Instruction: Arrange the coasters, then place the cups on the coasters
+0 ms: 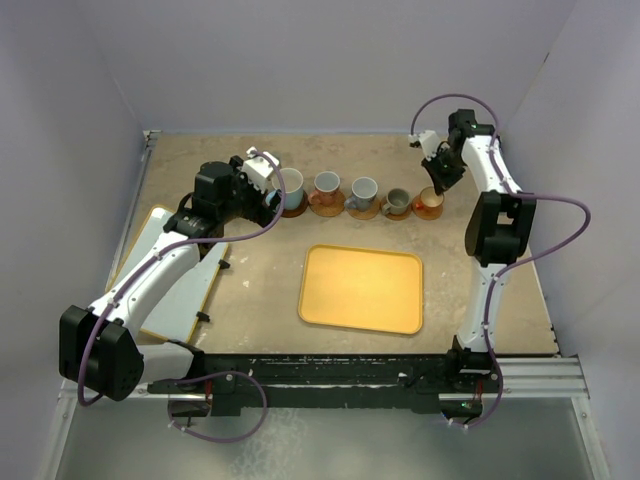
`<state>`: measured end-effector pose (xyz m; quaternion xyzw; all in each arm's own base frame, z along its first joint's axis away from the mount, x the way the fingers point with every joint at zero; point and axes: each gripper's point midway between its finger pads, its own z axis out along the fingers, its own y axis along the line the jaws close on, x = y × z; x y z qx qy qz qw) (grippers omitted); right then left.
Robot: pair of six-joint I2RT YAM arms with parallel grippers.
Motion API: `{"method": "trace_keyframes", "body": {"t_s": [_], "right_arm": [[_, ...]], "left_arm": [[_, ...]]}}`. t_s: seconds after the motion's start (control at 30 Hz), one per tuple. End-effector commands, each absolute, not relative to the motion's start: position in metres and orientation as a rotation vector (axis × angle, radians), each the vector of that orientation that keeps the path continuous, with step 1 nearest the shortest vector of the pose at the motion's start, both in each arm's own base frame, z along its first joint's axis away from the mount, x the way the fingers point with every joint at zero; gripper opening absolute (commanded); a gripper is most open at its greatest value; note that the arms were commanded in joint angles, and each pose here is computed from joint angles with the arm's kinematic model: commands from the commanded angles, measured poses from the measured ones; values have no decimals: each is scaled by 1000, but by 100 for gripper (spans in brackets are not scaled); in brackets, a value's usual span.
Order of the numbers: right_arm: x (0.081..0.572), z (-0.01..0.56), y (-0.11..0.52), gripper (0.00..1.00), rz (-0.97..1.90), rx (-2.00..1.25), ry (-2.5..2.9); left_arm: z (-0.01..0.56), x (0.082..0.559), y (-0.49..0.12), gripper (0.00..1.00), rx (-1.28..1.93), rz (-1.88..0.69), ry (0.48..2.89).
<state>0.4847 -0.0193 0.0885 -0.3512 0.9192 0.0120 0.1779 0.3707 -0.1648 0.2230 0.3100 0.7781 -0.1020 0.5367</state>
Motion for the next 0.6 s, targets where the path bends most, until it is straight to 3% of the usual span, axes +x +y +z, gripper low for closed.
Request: {"method": "trace_keyframes", "body": {"t_s": [0.0, 0.57], "right_arm": [[486, 102, -16, 0, 64, -1025, 2570], [489, 93, -17, 0, 71, -1035, 2579]], "left_arm": [[236, 373, -165, 92, 740, -239, 1803], [235, 374, -164, 92, 741, -237, 1804]]}}
